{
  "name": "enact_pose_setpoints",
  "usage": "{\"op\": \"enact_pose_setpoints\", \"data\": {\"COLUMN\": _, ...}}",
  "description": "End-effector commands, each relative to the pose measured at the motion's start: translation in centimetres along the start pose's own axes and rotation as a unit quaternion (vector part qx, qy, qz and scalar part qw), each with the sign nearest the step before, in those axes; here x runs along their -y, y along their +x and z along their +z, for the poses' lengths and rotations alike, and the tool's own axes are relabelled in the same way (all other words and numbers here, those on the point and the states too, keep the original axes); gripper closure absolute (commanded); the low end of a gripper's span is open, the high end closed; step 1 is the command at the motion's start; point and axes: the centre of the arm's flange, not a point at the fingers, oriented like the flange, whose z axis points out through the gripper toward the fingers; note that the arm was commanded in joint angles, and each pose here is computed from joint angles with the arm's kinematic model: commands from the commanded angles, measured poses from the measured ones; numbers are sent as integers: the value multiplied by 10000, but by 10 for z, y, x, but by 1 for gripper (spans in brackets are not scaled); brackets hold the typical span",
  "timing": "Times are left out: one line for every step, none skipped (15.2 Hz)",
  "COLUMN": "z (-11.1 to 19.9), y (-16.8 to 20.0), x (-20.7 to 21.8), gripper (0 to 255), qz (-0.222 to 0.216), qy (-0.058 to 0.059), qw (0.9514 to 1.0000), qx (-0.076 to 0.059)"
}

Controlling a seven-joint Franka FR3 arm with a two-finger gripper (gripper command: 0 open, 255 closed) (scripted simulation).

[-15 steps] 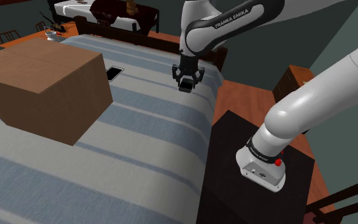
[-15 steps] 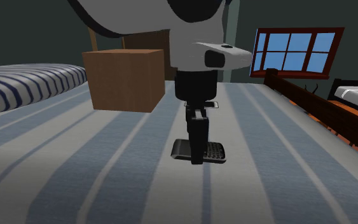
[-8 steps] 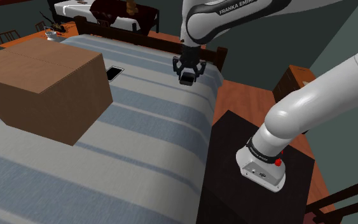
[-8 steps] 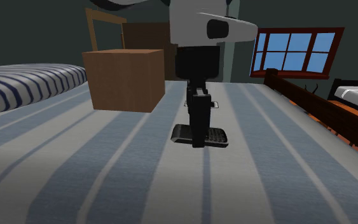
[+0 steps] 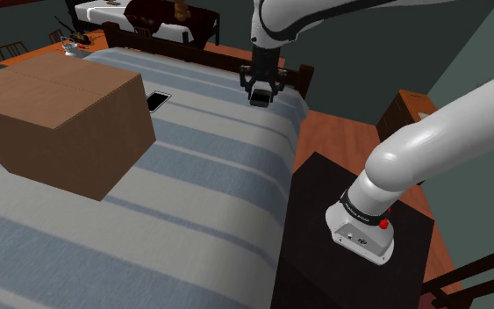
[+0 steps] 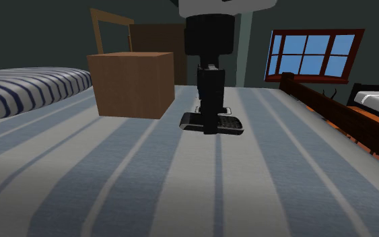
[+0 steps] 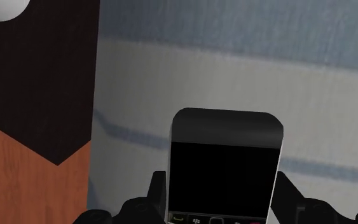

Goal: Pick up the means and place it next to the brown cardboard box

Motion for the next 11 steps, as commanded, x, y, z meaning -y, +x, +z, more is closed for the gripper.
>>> {"op": "enact_pose_setpoints", "data": {"z": -10, "y": 0, "x": -1, "gripper": 255, "qz": 0, "qy": -2, "qw": 10000, "qx": 1}}
{"op": "enact_pose_setpoints", "data": {"z": -16, "y": 1, "x": -2, "gripper": 255, "qz": 0, "qy": -2, "qw": 10000, "qx": 1}}
{"op": "enact_pose_setpoints", "data": {"z": -21, "y": 1, "x": -2, "gripper": 255, "qz": 0, "qy": -2, "qw": 10000, "qx": 1}}
{"op": "enact_pose_setpoints", "data": {"z": -26, "y": 1, "x": -2, "gripper": 255, "qz": 0, "qy": -2, "qw": 10000, "qx": 1}}
{"op": "enact_pose_setpoints", "data": {"z": -31, "y": 1, "x": -2, "gripper": 255, "qz": 0, "qy": -2, "qw": 10000, "qx": 1}}
{"op": "enact_pose_setpoints", "data": {"z": -37, "y": 1, "x": -3, "gripper": 255, "qz": 0, "qy": -2, "qw": 10000, "qx": 1}}
{"op": "enact_pose_setpoints", "data": {"z": -42, "y": 1, "x": -3, "gripper": 255, "qz": 0, "qy": -2, "qw": 10000, "qx": 1}}
{"op": "enact_pose_setpoints", "data": {"z": -47, "y": 1, "x": -3, "gripper": 255, "qz": 0, "qy": -2, "qw": 10000, "qx": 1}}
{"op": "enact_pose_setpoints", "data": {"z": -53, "y": 2, "x": -4, "gripper": 255, "qz": 0, "qy": -2, "qw": 10000, "qx": 1}}
{"op": "enact_pose_setpoints", "data": {"z": -58, "y": 2, "x": -4, "gripper": 255, "qz": 0, "qy": -2, "qw": 10000, "qx": 1}}
{"op": "enact_pose_setpoints", "data": {"z": -63, "y": 2, "x": -4, "gripper": 255, "qz": 0, "qy": -2, "qw": 10000, "qx": 1}}
